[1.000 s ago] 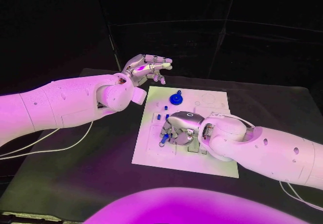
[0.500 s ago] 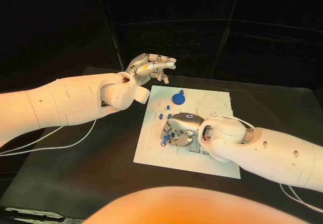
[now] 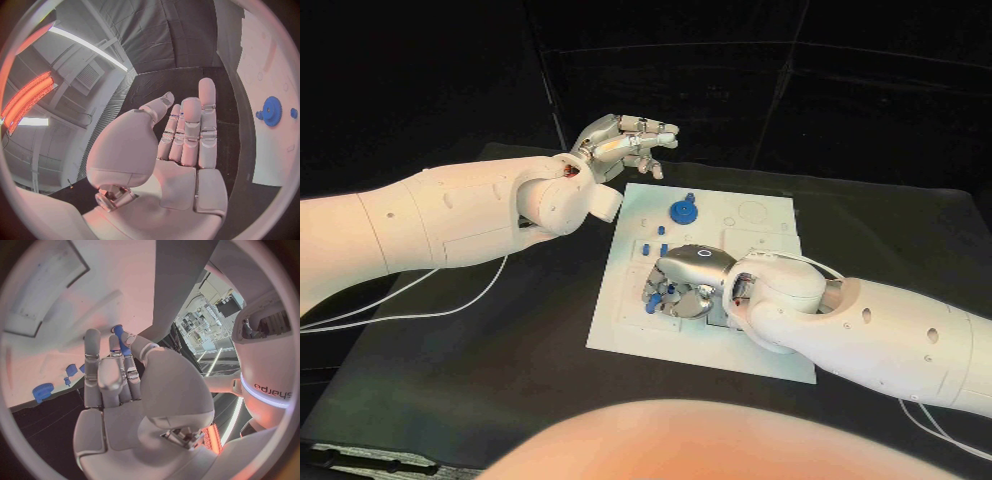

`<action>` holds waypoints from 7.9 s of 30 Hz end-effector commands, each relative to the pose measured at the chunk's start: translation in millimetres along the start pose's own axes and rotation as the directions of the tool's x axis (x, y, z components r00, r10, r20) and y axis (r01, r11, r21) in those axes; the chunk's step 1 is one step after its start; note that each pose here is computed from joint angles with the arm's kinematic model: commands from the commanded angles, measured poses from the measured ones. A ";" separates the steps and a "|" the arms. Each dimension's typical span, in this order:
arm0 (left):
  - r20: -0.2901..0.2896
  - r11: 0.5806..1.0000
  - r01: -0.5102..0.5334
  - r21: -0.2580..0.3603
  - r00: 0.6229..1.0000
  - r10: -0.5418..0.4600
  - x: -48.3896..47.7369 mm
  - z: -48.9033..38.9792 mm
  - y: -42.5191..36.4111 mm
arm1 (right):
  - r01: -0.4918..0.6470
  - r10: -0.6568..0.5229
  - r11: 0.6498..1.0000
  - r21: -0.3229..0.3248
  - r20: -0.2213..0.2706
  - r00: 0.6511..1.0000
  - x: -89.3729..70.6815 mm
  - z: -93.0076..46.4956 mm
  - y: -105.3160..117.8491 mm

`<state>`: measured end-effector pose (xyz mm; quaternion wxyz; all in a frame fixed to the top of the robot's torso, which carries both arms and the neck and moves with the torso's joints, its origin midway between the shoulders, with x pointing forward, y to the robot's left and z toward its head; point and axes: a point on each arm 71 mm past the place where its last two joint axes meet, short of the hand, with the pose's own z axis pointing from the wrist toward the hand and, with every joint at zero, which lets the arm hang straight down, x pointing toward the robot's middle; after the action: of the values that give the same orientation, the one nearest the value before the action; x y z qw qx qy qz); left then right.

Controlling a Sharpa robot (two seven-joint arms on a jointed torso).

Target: Assemble the parts on the task board

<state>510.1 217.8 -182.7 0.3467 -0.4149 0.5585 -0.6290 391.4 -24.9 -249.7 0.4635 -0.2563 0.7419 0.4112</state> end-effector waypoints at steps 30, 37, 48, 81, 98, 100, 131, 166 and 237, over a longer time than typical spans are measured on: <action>-0.016 1.000 0.008 0.002 1.000 -0.008 1.2 -0.3 -1.5 | 0.061 -0.058 0.997 0.049 -0.071 0.996 9.5 1.5 -2.8; -0.016 1.000 0.008 0.001 1.000 -0.008 1.1 -0.6 -1.5 | 0.064 -0.061 0.997 0.047 -0.062 0.996 8.9 3.4 -1.2; -0.018 1.000 0.009 0.000 1.000 -0.009 1.1 -0.9 -1.6 | 0.057 -0.056 0.998 0.041 -0.023 0.998 6.2 4.8 -0.3; -0.011 1.000 0.007 -0.007 1.000 -0.007 -3.9 -3.4 -1.8 | -0.264 0.243 0.962 0.069 0.229 0.943 -34.0 -60.1 -27.0; -0.012 1.000 0.008 -0.009 1.000 -0.008 -5.1 -3.8 -0.8 | -0.460 0.302 0.749 0.477 0.372 0.878 -54.7 -159.6 -98.1; -0.011 1.000 0.008 -0.009 1.000 -0.008 -5.4 -4.1 -0.7 | -0.440 0.274 0.730 0.523 0.366 0.889 -53.3 -165.8 -102.0; -0.009 1.000 0.008 -0.013 1.000 -0.009 -7.8 -6.7 0.4 | -0.226 0.141 0.743 0.630 0.182 0.973 -16.0 -160.7 -88.6; -0.011 1.000 0.010 -0.021 1.000 -0.010 -9.9 -8.9 0.2 | -0.116 0.135 0.749 0.652 0.020 0.991 5.3 -149.1 -86.4; -0.037 0.999 0.012 -0.040 0.999 -0.014 -6.0 -8.0 1.8 | -0.301 0.267 0.779 0.551 0.142 0.953 3.6 -103.4 -59.2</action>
<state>505.5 228.1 -186.8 0.3285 -0.4189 0.5733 -0.6229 386.0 -144.2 -249.6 0.4820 0.0238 0.8386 0.2526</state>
